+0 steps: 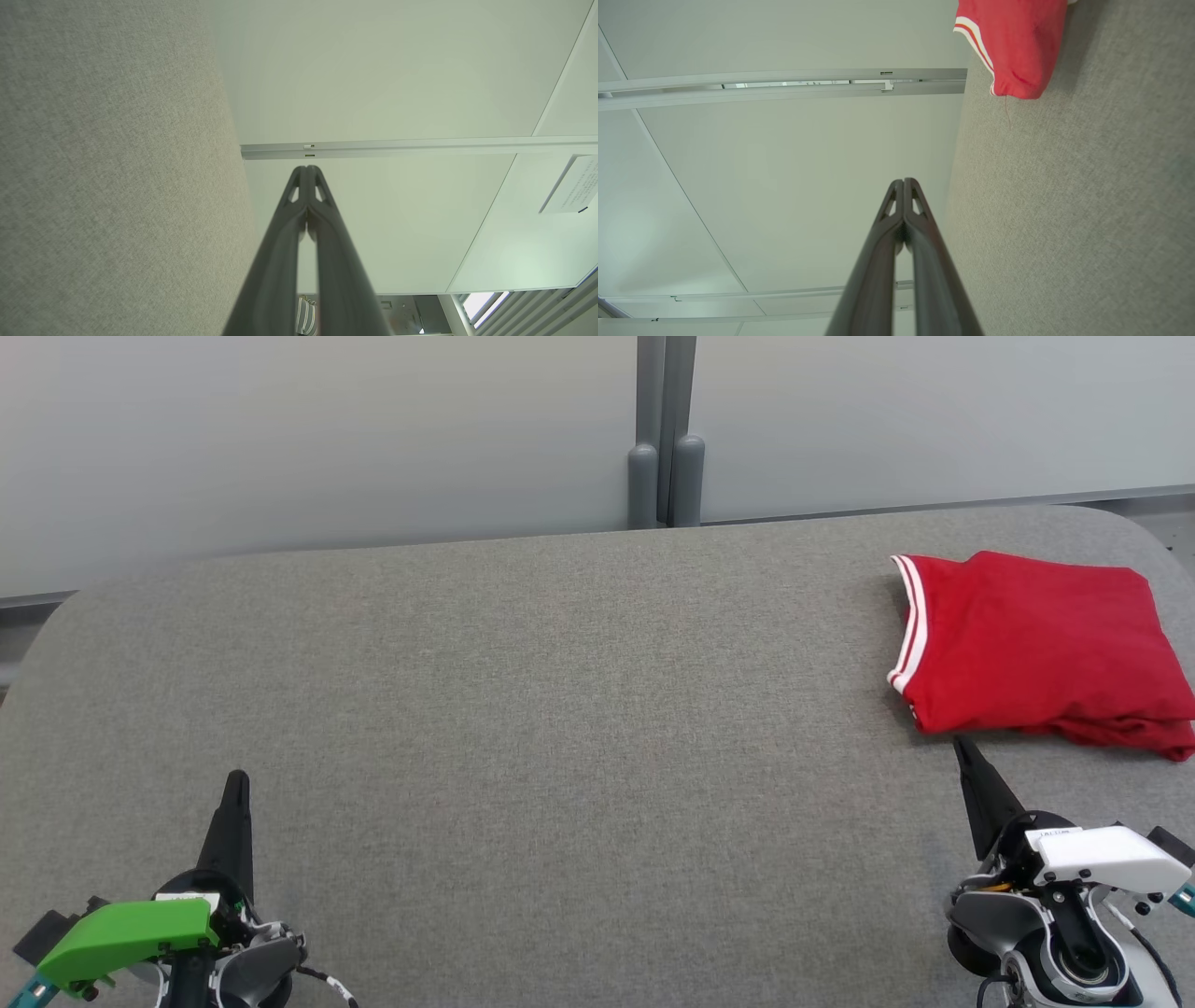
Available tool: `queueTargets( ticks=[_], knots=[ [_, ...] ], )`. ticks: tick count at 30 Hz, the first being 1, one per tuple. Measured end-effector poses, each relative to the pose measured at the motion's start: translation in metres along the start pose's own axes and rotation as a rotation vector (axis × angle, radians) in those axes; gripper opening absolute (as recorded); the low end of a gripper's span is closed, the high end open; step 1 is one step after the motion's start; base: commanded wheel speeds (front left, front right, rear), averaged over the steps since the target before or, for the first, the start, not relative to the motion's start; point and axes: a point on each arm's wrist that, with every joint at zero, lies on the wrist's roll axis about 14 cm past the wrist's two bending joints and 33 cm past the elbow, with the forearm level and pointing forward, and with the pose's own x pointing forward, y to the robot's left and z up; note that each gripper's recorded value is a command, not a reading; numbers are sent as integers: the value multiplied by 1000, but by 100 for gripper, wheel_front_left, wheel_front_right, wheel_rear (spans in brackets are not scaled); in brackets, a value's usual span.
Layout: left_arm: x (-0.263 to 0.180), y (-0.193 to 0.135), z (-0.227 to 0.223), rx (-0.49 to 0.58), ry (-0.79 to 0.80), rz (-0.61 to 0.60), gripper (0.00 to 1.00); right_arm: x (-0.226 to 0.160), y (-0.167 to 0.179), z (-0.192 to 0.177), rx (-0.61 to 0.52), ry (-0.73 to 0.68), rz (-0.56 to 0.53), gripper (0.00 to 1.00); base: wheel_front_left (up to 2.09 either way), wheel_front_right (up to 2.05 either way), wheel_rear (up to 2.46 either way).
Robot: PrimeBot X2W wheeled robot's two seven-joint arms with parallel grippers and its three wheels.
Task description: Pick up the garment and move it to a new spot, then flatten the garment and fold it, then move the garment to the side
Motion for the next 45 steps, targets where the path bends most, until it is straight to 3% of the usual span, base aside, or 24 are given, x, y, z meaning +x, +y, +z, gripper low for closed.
queueTargets(
  ticks=[45],
  knots=[
    [0,0,0,0,0,-1,0,0,0,0,0,0,0,0,0,0,0]
  ],
)
